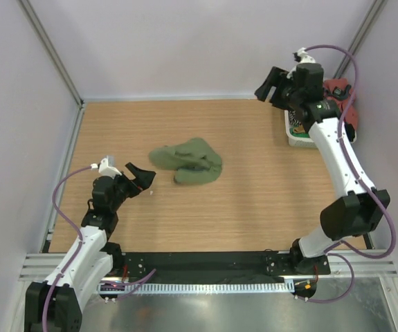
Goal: Fold and stack the tank tops
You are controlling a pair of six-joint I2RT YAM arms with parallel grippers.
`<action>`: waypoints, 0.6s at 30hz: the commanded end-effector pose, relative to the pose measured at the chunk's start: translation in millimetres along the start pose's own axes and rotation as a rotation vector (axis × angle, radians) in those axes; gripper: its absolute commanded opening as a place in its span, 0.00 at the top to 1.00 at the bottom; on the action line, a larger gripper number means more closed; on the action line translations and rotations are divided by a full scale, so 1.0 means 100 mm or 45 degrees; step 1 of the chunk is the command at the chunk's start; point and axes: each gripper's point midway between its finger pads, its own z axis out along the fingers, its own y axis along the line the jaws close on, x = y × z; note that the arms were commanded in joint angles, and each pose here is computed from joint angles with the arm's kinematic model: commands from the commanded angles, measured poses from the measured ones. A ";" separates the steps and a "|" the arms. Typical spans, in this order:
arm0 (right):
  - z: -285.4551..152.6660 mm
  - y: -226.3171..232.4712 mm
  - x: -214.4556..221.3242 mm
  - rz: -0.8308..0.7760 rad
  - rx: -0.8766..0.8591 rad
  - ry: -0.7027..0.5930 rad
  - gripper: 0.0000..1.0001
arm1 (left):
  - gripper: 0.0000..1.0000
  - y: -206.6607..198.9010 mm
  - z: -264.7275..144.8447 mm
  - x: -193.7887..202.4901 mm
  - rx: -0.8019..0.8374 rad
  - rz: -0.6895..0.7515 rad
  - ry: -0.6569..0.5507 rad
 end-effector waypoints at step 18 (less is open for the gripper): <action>0.21 0.81 2.78 -0.346 -0.337 0.683 0.47 | 0.04 -0.07 0.10 -0.04 0.006 0.018 0.021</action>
